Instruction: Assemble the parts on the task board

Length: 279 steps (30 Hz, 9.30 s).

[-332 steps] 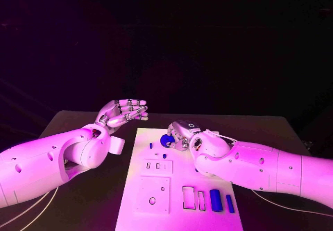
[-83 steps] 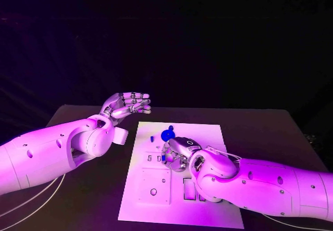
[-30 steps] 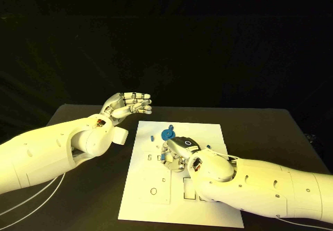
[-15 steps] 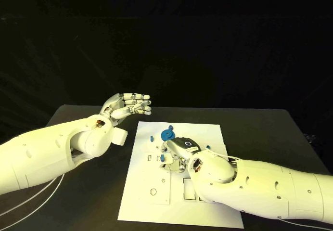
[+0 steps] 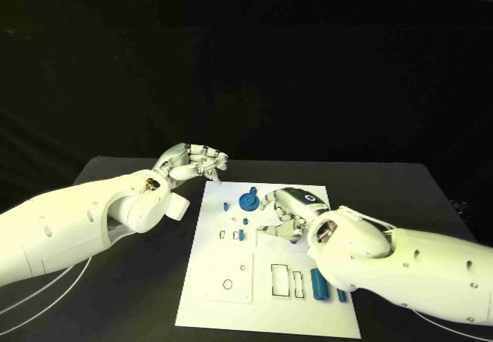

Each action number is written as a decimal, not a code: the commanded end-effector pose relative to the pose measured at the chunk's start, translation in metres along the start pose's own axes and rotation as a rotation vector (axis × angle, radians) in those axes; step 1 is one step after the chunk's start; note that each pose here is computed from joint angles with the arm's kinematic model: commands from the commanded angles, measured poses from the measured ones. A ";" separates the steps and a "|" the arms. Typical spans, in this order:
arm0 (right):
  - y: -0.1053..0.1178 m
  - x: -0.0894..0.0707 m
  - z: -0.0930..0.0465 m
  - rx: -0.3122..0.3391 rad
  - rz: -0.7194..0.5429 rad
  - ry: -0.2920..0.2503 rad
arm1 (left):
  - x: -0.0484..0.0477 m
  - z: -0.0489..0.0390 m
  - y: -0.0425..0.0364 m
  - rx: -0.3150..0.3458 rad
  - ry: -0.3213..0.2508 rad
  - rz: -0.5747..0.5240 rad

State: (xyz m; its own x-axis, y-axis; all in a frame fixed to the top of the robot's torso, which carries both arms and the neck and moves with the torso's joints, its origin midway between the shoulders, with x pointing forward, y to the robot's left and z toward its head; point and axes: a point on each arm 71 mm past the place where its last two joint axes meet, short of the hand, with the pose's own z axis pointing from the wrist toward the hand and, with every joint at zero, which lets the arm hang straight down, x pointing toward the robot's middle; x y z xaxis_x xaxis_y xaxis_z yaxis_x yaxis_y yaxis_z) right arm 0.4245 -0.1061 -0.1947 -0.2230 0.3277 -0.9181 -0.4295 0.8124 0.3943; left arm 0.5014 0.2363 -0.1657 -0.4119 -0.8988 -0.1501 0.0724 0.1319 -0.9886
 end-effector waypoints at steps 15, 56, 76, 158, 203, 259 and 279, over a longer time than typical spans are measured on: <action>-0.079 -0.077 -0.009 0.159 0.402 -0.005 | 0.0308 0.0027 0.0338 -0.512 0.290 0.597; -0.102 -0.083 -0.002 0.225 0.454 -0.043 | 0.0800 0.0280 0.0478 -0.650 0.457 0.807; -0.102 -0.081 0.001 0.235 0.450 -0.040 | 0.0882 0.0251 0.0477 -0.657 0.514 0.810; -0.118 -0.083 -0.004 0.266 0.459 -0.043 | 0.0794 0.0098 0.0394 -0.550 0.321 0.795; -0.113 -0.080 -0.005 0.253 0.445 -0.022 | 0.0872 0.0008 0.0556 -0.546 0.352 0.897; -0.112 -0.077 -0.004 0.264 0.455 -0.009 | 0.0887 0.0051 0.0639 -0.621 0.405 0.788; -0.112 -0.078 -0.005 0.264 0.456 -0.012 | 0.0872 0.0056 0.0636 -0.617 0.395 0.811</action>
State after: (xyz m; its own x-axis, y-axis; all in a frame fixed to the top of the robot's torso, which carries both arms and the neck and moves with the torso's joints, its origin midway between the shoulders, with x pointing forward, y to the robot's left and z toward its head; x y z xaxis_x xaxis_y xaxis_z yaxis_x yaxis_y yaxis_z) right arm 0.4860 -0.2263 -0.1673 -0.3188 0.6851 -0.6550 -0.0476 0.6786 0.7330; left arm 0.4792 0.1679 -0.2372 -0.6937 -0.2956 -0.6568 0.0155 0.9056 -0.4239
